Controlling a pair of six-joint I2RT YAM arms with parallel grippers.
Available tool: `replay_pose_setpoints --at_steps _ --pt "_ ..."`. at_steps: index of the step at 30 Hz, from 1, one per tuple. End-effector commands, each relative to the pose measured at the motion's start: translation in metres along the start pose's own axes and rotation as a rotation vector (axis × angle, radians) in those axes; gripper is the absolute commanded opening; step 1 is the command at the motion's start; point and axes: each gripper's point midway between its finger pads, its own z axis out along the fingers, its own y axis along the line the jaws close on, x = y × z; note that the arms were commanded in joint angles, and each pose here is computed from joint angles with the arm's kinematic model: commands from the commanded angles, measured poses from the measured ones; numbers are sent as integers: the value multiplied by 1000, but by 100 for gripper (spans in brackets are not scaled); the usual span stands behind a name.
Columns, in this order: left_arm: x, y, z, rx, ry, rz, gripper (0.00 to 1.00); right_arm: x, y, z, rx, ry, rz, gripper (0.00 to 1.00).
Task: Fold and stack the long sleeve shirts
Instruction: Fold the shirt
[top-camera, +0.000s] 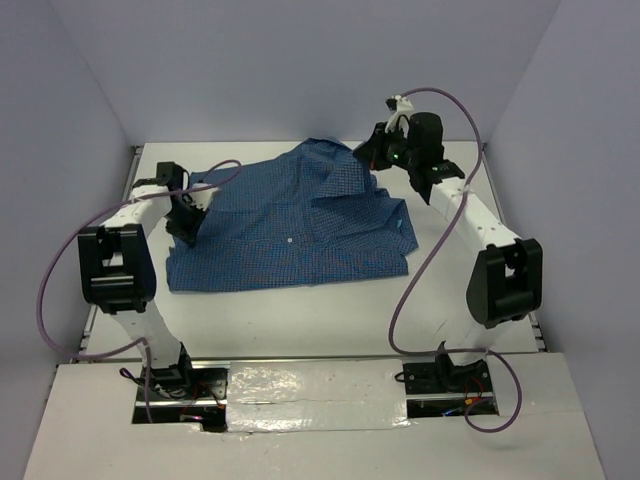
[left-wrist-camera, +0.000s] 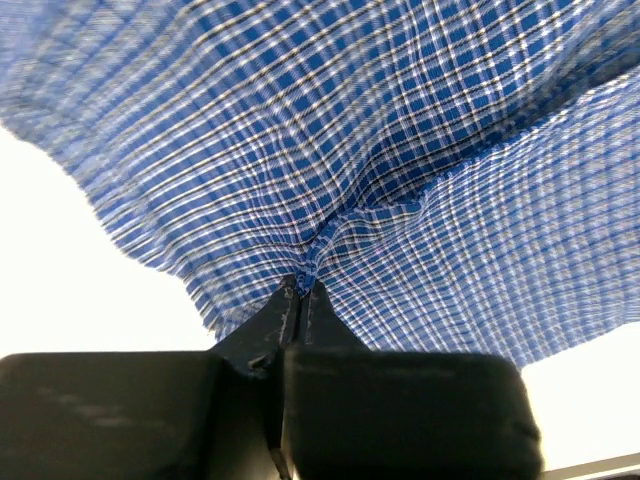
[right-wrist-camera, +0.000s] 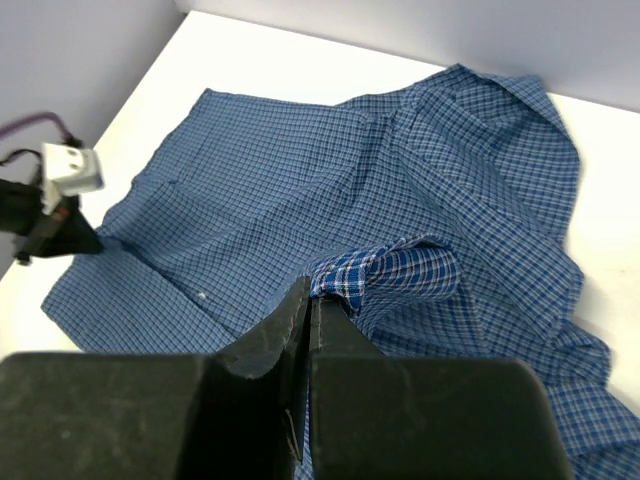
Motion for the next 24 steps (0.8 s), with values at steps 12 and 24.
replay_pose_setpoints --at_steps 12,24 --pt "1 3 -31 -70 -62 -64 15 -24 29 -38 -32 -93 -74 0" --pt "-3 8 -9 -60 -52 -110 41 -19 28 -39 -29 -83 -77 0"
